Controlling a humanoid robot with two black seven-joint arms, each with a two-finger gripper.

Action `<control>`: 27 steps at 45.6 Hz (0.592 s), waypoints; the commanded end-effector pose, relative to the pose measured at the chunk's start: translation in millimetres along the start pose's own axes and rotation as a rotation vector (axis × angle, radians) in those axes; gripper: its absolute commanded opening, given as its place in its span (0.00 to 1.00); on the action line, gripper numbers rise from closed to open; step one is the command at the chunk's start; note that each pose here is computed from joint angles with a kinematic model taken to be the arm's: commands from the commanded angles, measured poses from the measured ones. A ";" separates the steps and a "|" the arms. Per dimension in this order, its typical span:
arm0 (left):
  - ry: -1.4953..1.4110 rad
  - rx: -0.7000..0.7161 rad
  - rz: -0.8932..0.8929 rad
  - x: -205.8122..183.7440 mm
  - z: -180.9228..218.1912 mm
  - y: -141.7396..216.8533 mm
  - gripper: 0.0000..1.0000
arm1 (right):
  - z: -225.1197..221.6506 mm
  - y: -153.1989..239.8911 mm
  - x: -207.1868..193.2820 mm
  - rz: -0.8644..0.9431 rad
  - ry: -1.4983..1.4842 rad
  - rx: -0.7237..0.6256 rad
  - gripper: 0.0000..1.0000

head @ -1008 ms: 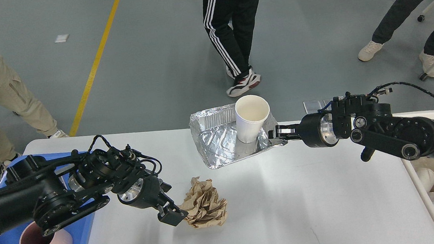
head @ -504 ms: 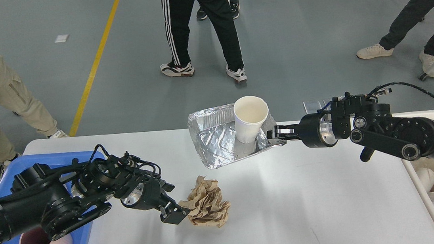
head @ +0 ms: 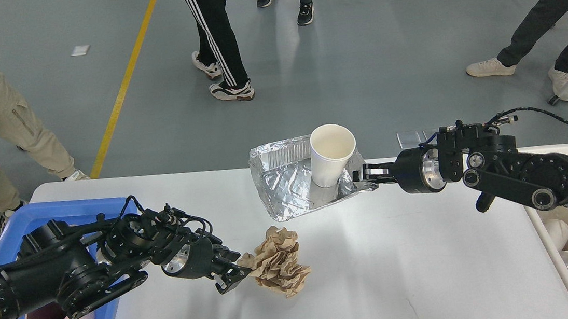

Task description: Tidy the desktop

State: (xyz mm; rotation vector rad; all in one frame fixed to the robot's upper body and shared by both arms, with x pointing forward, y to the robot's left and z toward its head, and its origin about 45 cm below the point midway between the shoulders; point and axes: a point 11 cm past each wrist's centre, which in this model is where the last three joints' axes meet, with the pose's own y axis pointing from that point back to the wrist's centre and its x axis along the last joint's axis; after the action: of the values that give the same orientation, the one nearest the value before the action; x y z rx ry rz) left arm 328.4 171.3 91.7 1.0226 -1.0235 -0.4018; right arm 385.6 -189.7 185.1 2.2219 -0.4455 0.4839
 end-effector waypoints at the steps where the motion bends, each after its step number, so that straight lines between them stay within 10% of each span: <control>1: 0.005 -0.022 -0.005 -2.7 1.2 1.2 0.13 | 0.3 -0.1 -1.2 -0.003 -0.001 0.000 0.00; 27: -0.005 -0.081 -0.033 -10.8 -0.7 14.6 0.00 | 3.0 0.0 -3.0 -0.004 -0.006 -0.004 0.00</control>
State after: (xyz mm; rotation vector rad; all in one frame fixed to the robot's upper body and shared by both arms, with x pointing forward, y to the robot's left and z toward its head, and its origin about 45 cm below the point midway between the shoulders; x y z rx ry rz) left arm 323.9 176.9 95.4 0.9758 -1.0072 -0.4550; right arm 383.8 -190.5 182.4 2.2217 -0.4430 0.4757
